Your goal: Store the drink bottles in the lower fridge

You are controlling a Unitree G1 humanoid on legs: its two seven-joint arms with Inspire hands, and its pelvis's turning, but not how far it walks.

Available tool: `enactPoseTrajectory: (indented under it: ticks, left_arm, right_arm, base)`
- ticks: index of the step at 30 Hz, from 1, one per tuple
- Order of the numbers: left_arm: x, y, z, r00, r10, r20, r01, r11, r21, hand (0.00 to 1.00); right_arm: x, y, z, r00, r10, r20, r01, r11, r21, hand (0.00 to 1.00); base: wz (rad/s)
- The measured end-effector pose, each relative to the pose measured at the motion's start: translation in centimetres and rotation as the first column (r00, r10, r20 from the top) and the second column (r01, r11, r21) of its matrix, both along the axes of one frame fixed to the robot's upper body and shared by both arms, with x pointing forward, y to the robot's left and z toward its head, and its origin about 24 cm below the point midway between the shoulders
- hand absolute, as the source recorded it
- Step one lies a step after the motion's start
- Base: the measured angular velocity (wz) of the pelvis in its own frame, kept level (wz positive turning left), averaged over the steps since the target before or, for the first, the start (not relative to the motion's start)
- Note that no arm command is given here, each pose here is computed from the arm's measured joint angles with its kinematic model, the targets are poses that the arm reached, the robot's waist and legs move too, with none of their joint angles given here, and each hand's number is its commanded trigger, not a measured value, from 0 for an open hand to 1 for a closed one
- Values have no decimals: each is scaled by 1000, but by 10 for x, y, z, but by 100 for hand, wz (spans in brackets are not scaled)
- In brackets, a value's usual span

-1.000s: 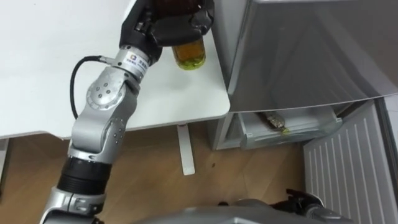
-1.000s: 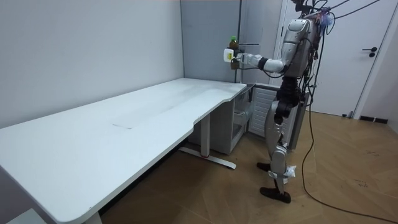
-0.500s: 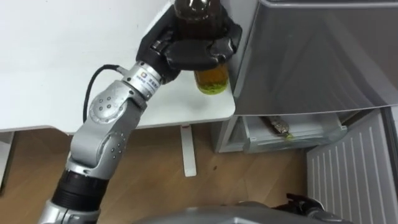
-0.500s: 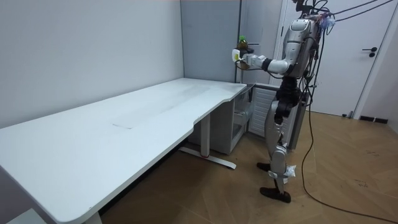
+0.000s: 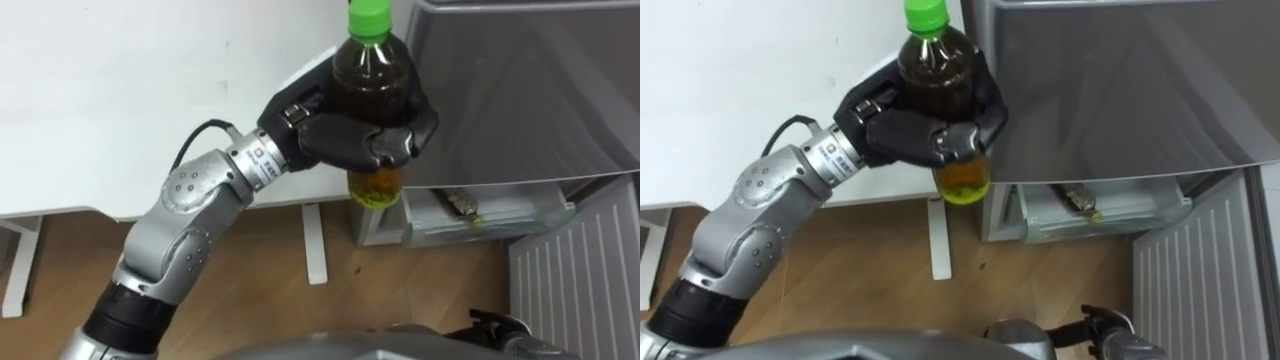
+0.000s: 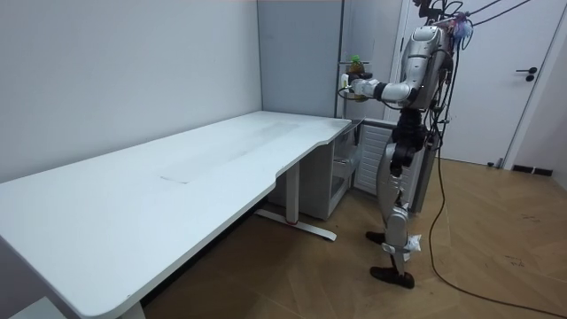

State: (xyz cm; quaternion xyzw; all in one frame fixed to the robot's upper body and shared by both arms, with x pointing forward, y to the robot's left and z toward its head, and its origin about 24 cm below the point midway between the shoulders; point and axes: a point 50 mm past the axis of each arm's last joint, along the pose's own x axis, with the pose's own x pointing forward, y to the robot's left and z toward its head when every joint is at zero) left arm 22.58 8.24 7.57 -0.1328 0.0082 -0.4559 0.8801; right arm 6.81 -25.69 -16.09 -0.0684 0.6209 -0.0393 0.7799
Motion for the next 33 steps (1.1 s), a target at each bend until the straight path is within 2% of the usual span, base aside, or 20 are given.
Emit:
enactPoseTrajectory:
  ticks: [11, 23, 29, 33]
  left_arm:
    - [-4, 5, -4, 997, -74, 6, 74, 996, 41, 100]
    - [-14, 3, -8, 983, -182, 5, 182, 983, 25, 100]
    - [-20, 1, -19, 980, -194, -49, 195, 980, 24, 100]
    - [-21, 2, -30, 977, -188, -97, 192, 981, 38, 100]
  right_arm:
    - [1, 1, 0, 1000, 4, 0, -4, 1000, 14, 0]
    - [8, 4, 1, 999, 20, 30, -21, 999, 41, 0]
    - [34, 15, 7, 979, 171, 111, -178, 983, 49, 0]
    - [63, 32, 17, 931, 286, 229, -311, 947, 83, 0]
  base:
    - [3]
    - [-3]
    - [-7]
    - [-6]
